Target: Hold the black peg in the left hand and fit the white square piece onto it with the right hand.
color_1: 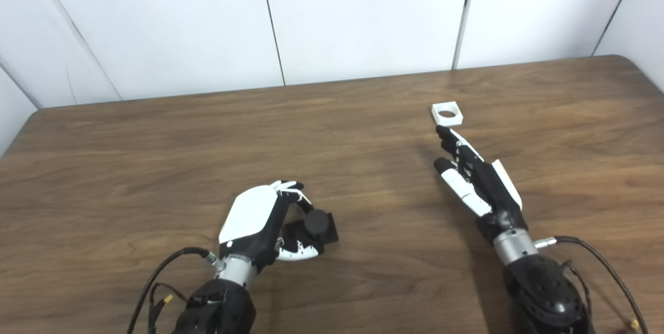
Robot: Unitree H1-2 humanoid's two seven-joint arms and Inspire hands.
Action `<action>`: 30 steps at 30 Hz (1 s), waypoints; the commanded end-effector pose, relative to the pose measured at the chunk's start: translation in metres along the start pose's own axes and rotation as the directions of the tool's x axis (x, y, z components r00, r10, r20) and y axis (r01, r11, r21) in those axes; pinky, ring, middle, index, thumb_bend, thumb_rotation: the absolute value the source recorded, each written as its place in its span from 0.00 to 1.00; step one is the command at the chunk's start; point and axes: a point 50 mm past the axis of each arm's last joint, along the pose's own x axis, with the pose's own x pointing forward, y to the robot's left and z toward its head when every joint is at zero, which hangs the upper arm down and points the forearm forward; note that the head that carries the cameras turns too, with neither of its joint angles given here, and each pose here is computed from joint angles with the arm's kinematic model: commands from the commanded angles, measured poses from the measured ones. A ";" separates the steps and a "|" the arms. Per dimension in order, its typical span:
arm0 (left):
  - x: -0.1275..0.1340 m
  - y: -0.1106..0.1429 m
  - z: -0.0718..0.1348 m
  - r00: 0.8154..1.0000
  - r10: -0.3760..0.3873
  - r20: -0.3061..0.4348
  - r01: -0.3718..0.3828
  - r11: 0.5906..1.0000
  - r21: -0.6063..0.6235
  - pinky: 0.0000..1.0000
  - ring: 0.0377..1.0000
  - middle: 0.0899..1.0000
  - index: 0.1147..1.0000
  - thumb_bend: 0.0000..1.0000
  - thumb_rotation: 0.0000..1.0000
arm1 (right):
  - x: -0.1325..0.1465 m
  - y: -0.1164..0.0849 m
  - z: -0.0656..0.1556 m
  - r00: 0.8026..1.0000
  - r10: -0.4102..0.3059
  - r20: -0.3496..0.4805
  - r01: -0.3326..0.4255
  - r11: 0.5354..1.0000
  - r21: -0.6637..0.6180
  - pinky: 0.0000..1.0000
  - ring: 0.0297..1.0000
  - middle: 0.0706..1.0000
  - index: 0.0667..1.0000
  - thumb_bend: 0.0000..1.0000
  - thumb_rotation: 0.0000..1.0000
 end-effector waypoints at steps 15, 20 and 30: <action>-0.001 -0.022 -0.005 0.997 -0.074 -0.021 0.074 0.997 -0.033 0.81 0.93 0.85 0.42 0.50 0.08 | 0.012 -0.008 0.030 0.993 -0.057 0.104 0.061 0.997 -0.045 0.85 0.94 0.93 0.87 0.70 0.64; -0.002 -0.023 -0.006 0.998 -0.068 -0.017 0.068 0.997 -0.023 0.79 0.92 0.85 0.43 0.50 0.08 | 0.032 -0.014 0.041 0.980 -0.117 0.159 0.150 0.966 -0.211 0.83 0.88 0.87 0.80 0.76 0.36; -0.004 -0.027 -0.005 0.997 -0.069 -0.020 0.068 0.997 -0.038 0.79 0.92 0.85 0.43 0.50 0.08 | 0.087 -0.028 0.058 0.974 -0.125 0.187 0.192 0.897 -0.399 0.86 0.90 0.87 0.76 0.86 0.29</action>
